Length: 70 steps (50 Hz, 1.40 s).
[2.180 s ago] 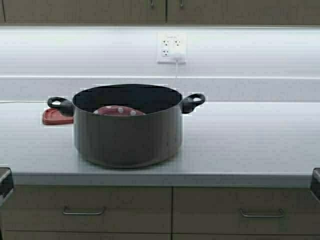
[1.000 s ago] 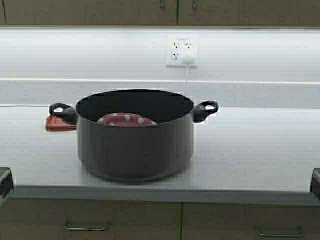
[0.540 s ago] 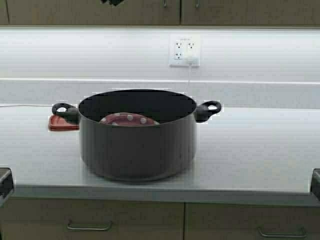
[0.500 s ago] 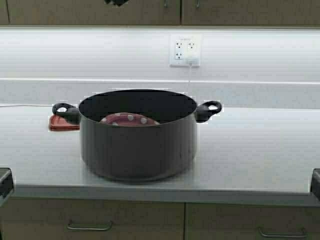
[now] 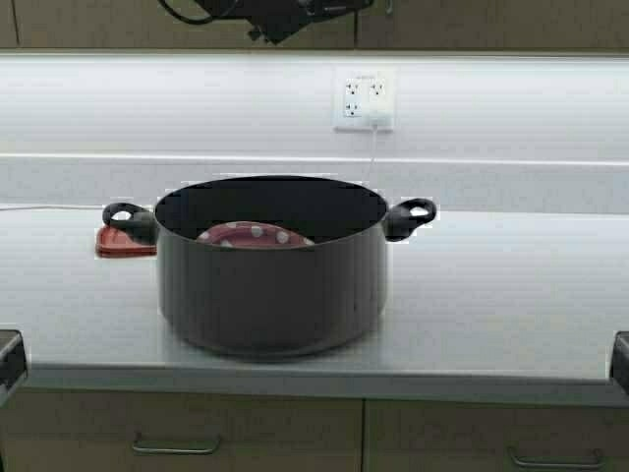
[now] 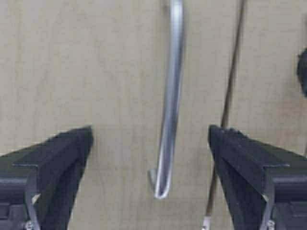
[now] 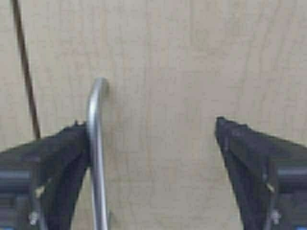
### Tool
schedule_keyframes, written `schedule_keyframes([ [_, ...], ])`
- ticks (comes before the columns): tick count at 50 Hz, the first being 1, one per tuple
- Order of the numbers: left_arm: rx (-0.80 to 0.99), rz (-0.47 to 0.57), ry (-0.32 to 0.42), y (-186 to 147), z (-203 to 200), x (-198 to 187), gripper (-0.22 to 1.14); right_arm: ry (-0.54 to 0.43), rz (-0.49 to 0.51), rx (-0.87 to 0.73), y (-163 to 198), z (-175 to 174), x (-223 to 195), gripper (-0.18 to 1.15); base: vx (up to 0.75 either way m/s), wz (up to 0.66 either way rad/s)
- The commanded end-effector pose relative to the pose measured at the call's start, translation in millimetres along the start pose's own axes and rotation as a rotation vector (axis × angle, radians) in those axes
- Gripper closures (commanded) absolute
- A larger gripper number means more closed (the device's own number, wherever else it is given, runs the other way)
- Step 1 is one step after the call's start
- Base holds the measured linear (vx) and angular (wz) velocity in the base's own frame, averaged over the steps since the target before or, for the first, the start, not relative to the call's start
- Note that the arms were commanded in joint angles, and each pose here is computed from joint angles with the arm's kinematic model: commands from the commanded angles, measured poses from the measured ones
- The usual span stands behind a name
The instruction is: Open the cabinet, put the pot inside, then close it
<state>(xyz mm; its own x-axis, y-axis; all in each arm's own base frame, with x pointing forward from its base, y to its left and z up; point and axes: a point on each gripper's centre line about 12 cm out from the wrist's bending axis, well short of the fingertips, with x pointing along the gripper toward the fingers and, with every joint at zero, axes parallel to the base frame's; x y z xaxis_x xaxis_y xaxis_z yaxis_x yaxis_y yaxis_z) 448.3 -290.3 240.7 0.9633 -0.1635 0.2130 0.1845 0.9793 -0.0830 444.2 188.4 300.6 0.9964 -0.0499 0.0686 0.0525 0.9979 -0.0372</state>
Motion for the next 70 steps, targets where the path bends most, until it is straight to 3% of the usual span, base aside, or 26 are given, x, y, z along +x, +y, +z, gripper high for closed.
schedule_keyframes([
  [1,-0.022,0.013,-0.043,4,17,14,-0.10,-0.040,0.008,0.024,5,18,8,-0.06,0.00,0.00],
  [11,-0.028,0.023,-0.059,5,17,24,-0.09,-0.059,0.007,0.030,10,21,20,-0.05,-0.01,0.00],
  [16,-0.027,0.023,-0.063,5,18,24,0.04,-0.062,0.007,0.031,11,22,21,0.11,-0.03,-0.01],
  [18,-0.025,0.023,-0.060,5,17,24,0.16,-0.065,0.008,0.035,11,24,21,0.24,-0.04,-0.01],
  [21,-0.024,0.023,-0.059,5,18,24,0.43,-0.063,0.012,0.036,11,25,22,0.54,-0.04,-0.01],
  [25,-0.029,0.017,-0.052,4,19,24,0.93,-0.065,0.012,0.038,11,26,22,1.00,-0.04,0.00],
  [27,-0.030,0.012,-0.043,4,18,24,1.06,-0.068,0.011,0.038,11,27,21,1.10,-0.03,0.02],
  [29,-0.030,0.007,-0.034,3,18,24,1.05,-0.072,0.009,0.038,9,29,21,1.05,-0.02,0.03],
  [34,-0.030,0.000,-0.019,4,19,21,0.84,-0.081,0.008,0.046,6,36,16,0.85,-0.01,0.01],
  [41,-0.018,-0.035,0.021,3,29,-3,0.88,-0.071,0.039,0.042,-1,46,-14,0.93,0.00,0.00],
  [55,0.004,-0.085,0.120,24,53,-61,0.88,0.025,0.192,0.036,-23,50,-84,0.92,0.01,0.01],
  [70,0.016,-0.108,0.191,56,74,-105,0.88,0.112,0.351,-0.012,-26,41,-119,0.92,-0.06,-0.05],
])
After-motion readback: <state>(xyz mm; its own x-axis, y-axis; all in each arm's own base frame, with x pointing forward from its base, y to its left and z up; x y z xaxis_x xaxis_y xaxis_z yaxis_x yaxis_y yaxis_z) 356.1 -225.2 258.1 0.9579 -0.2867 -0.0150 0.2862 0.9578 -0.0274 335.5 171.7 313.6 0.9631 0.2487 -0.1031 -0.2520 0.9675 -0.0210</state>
